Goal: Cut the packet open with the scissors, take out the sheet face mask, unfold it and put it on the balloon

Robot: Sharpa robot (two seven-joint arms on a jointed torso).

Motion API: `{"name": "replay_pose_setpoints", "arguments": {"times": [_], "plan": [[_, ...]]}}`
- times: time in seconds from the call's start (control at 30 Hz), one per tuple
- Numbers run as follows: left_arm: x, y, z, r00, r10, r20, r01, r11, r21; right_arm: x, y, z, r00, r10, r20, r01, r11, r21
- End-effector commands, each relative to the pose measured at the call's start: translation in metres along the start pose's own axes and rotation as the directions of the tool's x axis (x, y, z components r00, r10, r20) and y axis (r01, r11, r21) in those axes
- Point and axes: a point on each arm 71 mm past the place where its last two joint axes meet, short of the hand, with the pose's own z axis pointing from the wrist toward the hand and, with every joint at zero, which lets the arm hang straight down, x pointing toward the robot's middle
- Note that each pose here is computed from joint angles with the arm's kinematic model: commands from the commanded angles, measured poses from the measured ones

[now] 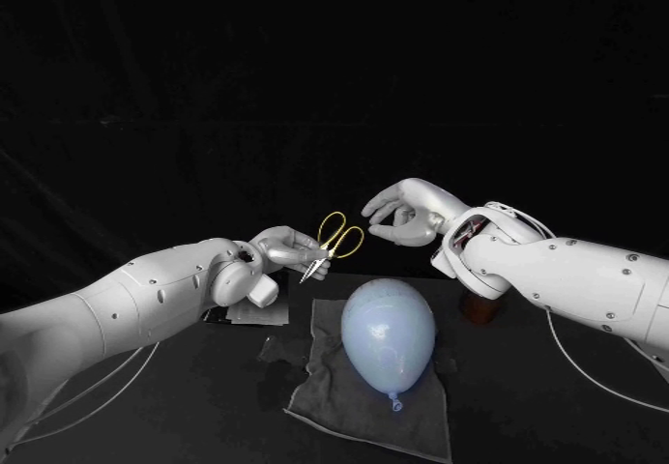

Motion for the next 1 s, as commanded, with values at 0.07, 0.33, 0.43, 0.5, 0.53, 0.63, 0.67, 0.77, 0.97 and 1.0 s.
{"name": "replay_pose_setpoints", "arguments": {"times": [0.07, 0.33, 0.43, 0.5, 0.53, 0.63, 0.67, 0.77, 0.97, 1.0], "plan": [[0.0009, -0.0095, 0.0011, 0.995, 0.026, -0.096, -0.033, 0.997, -0.071, 0.013, 0.024, 0.006, 0.953, -0.290, -0.084, 0.274, 0.948, -0.159], [-0.0018, -0.0267, 0.0022, 0.993, 0.047, -0.108, -0.056, 0.995, -0.081, 0.027, 0.051, 0.016, 0.901, -0.426, -0.075, 0.404, 0.891, -0.208], [-0.0011, -0.0289, 0.0026, 0.992, 0.051, -0.113, -0.061, 0.994, -0.087, 0.027, 0.057, 0.016, 0.897, -0.441, -0.040, 0.423, 0.881, -0.210], [-0.0008, -0.0295, 0.0027, 0.992, 0.053, -0.117, -0.064, 0.994, -0.092, 0.027, 0.060, 0.016, 0.896, -0.444, -0.016, 0.431, 0.877, -0.212], [-0.0007, -0.0296, 0.0027, 0.992, 0.054, -0.117, -0.065, 0.993, -0.094, 0.027, 0.061, 0.016, 0.896, -0.444, -0.009, 0.432, 0.876, -0.213], [-0.0006, -0.0297, 0.0026, 0.991, 0.057, -0.120, -0.069, 0.992, -0.101, 0.027, 0.064, 0.017, 0.895, -0.447, 0.004, 0.437, 0.873, -0.218], [-0.0004, -0.0297, 0.0026, 0.991, 0.058, -0.122, -0.071, 0.992, -0.103, 0.028, 0.065, 0.017, 0.894, -0.448, 0.003, 0.438, 0.872, -0.218], [0.0011, -0.0299, 0.0024, 0.990, 0.064, -0.129, -0.078, 0.991, -0.108, 0.029, 0.066, 0.019, 0.889, -0.457, -0.005, 0.446, 0.869, -0.216], [0.0057, -0.0307, 0.0022, 0.986, 0.078, -0.148, -0.095, 0.990, -0.109, 0.034, 0.064, 0.023, 0.871, -0.488, -0.046, 0.471, 0.859, -0.199], [0.0061, -0.0308, 0.0022, 0.986, 0.079, -0.149, -0.096, 0.989, -0.109, 0.034, 0.064, 0.023, 0.870, -0.491, -0.051, 0.473, 0.859, -0.198]]}}
